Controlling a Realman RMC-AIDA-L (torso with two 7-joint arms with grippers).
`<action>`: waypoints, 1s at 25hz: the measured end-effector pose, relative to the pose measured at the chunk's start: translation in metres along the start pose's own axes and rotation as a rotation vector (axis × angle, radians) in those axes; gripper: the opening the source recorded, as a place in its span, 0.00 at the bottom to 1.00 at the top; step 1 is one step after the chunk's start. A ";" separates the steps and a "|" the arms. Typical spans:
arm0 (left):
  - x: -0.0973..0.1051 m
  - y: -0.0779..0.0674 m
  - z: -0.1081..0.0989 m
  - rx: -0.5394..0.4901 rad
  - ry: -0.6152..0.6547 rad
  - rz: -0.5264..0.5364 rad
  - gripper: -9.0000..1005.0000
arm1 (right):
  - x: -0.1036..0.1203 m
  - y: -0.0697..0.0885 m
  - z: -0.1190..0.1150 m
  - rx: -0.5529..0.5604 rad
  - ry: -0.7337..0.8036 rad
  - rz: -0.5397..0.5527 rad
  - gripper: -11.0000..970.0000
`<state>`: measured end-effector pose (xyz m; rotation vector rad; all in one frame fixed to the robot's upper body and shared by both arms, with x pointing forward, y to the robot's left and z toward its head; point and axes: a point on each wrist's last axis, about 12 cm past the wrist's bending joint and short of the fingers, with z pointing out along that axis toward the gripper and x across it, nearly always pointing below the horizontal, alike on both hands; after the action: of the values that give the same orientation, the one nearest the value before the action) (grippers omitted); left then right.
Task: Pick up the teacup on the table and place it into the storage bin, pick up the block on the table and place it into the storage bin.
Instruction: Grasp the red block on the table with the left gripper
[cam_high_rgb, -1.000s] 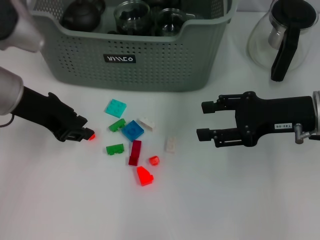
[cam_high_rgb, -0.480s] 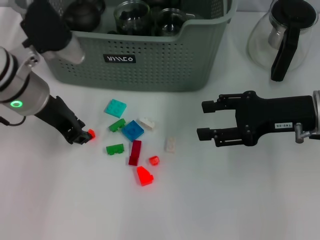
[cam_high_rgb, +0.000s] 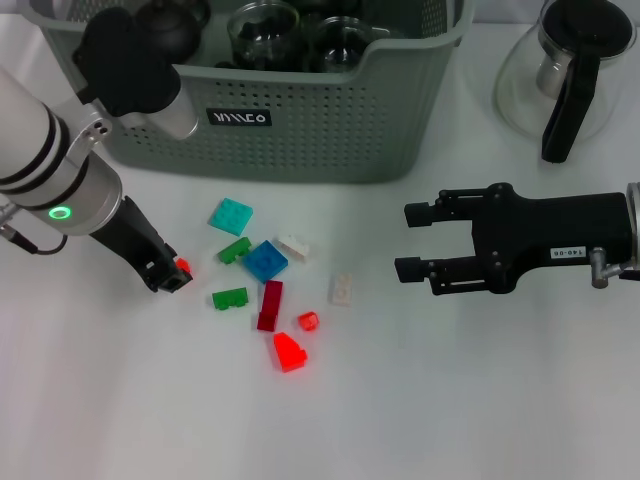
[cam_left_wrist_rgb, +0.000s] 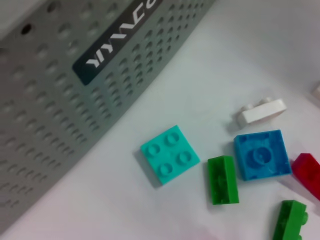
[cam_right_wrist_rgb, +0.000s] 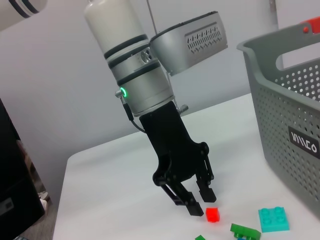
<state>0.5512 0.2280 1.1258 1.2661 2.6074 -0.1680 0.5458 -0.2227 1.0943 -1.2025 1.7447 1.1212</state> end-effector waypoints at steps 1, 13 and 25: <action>0.000 0.000 0.000 -0.002 0.001 -0.002 0.33 | 0.000 0.000 0.000 0.000 0.000 0.000 0.79; -0.004 0.000 0.009 -0.010 0.016 -0.017 0.33 | 0.002 0.000 0.000 -0.002 0.002 0.007 0.79; -0.006 0.002 0.012 -0.023 0.016 -0.026 0.33 | 0.002 0.000 -0.001 -0.002 0.002 0.009 0.79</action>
<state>0.5582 0.2222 1.1155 1.2315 2.6331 -0.1329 0.5446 -0.2240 1.0925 -1.1988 1.7525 1.1277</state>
